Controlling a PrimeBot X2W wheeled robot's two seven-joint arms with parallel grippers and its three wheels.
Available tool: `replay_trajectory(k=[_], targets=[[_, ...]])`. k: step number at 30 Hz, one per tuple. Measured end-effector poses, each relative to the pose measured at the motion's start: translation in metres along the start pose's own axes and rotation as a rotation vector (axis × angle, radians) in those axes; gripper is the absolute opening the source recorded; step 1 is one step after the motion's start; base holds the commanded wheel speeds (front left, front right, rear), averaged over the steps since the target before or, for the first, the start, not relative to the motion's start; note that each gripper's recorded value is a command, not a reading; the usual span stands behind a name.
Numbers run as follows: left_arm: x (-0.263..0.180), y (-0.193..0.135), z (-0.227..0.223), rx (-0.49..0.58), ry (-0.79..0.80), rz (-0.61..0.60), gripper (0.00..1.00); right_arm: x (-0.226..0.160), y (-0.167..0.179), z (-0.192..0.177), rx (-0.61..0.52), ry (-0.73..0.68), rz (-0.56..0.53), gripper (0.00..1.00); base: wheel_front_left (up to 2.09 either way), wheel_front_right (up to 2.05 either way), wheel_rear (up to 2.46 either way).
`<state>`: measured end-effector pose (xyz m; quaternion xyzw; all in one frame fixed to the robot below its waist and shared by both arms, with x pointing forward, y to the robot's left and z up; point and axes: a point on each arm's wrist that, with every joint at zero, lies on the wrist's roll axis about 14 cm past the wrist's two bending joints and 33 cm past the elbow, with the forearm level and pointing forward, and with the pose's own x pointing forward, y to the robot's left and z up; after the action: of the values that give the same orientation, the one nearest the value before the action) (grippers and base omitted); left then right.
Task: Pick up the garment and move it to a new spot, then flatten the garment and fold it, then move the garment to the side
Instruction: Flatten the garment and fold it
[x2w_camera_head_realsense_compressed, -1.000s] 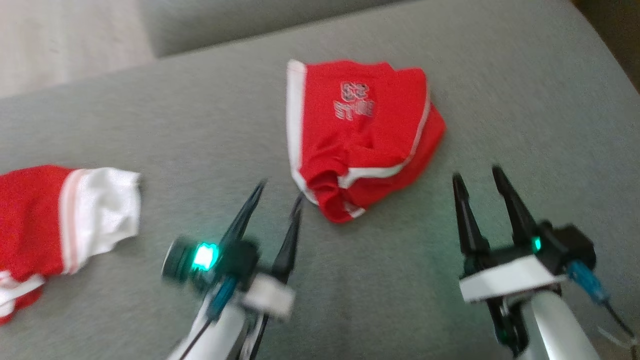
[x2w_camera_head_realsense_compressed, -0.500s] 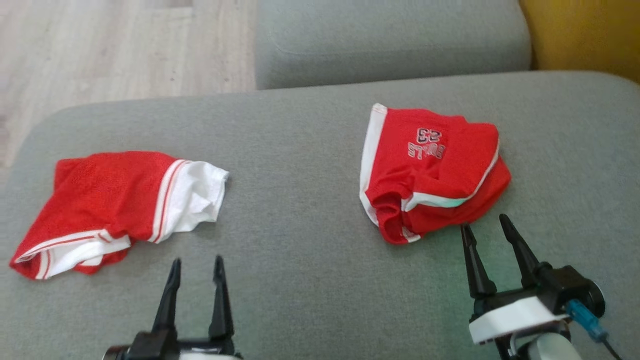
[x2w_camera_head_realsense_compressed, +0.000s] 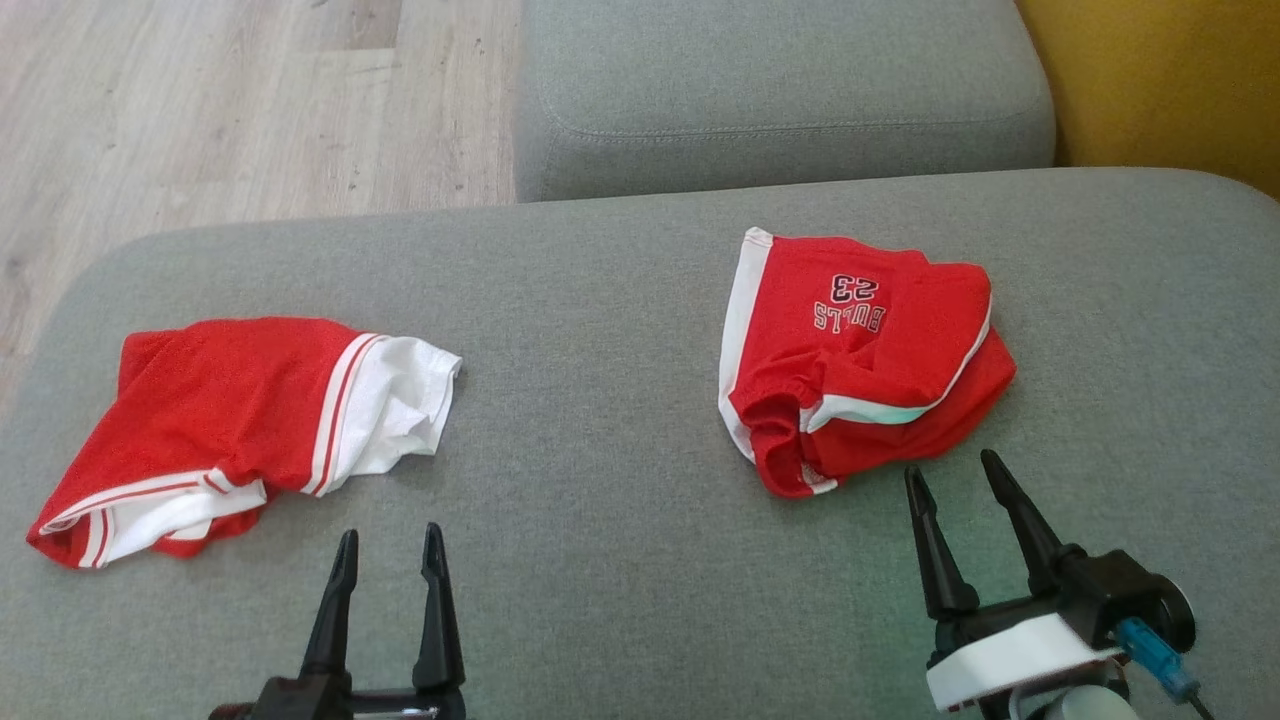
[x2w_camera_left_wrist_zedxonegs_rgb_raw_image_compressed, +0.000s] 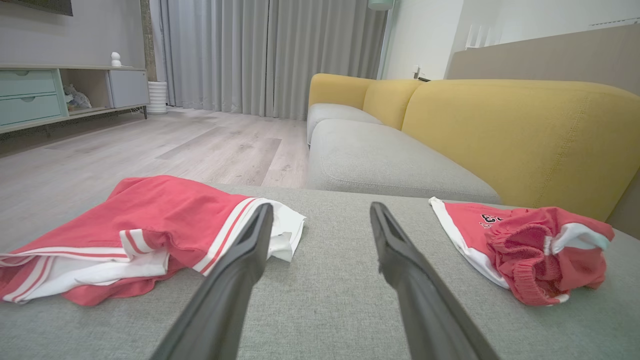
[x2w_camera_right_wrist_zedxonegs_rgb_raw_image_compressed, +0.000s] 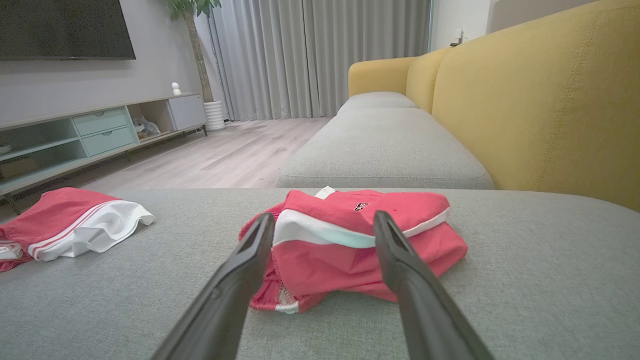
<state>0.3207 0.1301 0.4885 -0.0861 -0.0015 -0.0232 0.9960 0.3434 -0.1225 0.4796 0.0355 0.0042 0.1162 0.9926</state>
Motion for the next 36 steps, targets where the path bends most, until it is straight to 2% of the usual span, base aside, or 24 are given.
replay_trajectory(k=[23, 36], targets=[[0.000, 0.004, -0.001, 0.105, -0.002, 0.018, 1.00, 0.000, -0.002, 0.000, -0.003, 0.002, -0.004, 1.00, 0.00, 0.00, 0.00], [0.005, -0.002, -0.012, 0.114, 0.033, -0.009, 1.00, -0.004, -0.011, -0.004, 0.007, 0.012, -0.039, 1.00, 0.00, 0.00, 0.00]])
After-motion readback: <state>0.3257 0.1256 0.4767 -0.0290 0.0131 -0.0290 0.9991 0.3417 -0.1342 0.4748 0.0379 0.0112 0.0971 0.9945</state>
